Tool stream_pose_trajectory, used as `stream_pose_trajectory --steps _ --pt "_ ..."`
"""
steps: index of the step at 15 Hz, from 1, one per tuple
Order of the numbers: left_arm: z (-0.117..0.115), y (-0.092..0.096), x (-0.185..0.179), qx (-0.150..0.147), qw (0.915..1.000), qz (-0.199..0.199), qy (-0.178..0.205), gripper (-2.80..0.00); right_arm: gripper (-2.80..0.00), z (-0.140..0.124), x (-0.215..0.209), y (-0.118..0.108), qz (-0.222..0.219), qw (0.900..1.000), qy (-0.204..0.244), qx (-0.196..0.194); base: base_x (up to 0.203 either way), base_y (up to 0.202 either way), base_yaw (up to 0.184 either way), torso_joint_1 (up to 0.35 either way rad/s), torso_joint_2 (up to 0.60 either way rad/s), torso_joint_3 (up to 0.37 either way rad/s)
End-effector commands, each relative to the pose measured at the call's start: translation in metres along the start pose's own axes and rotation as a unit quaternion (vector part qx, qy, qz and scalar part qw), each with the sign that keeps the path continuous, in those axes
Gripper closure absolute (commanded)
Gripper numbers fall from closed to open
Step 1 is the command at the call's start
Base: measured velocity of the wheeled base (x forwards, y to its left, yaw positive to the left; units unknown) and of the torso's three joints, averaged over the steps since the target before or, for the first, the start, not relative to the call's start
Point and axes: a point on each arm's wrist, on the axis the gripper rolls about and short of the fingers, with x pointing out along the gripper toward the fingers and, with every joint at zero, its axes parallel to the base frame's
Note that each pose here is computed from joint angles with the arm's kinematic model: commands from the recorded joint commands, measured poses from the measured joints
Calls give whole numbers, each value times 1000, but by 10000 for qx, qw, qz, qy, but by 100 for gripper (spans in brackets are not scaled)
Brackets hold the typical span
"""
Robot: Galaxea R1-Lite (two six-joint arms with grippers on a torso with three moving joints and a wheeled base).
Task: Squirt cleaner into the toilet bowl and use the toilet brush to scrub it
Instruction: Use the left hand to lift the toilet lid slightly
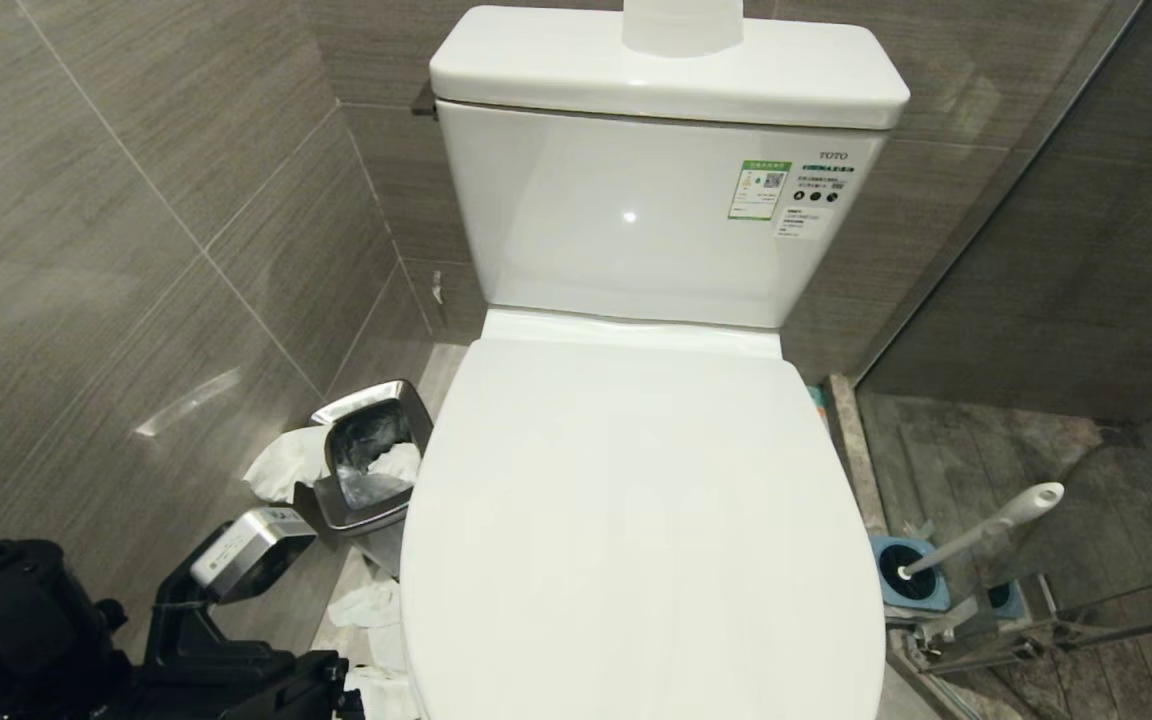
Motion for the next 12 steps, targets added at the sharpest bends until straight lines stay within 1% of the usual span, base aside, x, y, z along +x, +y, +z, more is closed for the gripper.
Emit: stream_pose_trajectory --steps 1,3,6,7,9,12 --pt "5 -10 6 284 9994 -193 0 -280 0 0 0 0 0 10000 4 1 0 0 0 0 0 0" --pt "10 -12 14 354 9992 -192 -74 -280 0 0 0 0 0 10000 4 1 0 0 0 0 0 0" --pt "20 -13 28 436 9978 64 -504 -280 0 0 0 0 0 10000 4 1 0 0 0 0 0 0" --pt "26 -14 30 506 9967 84 -628 -280 0 0 0 0 0 10000 4 1 0 0 0 0 0 0" --pt "33 -15 31 587 9956 62 -729 -280 0 0 0 0 0 10000 -2 2 0 0 0 0 0 0" --pt "44 -19 33 473 9954 -47 -831 -280 0 0 0 0 1 10000 -3 2 0 0 0 0 0 0"
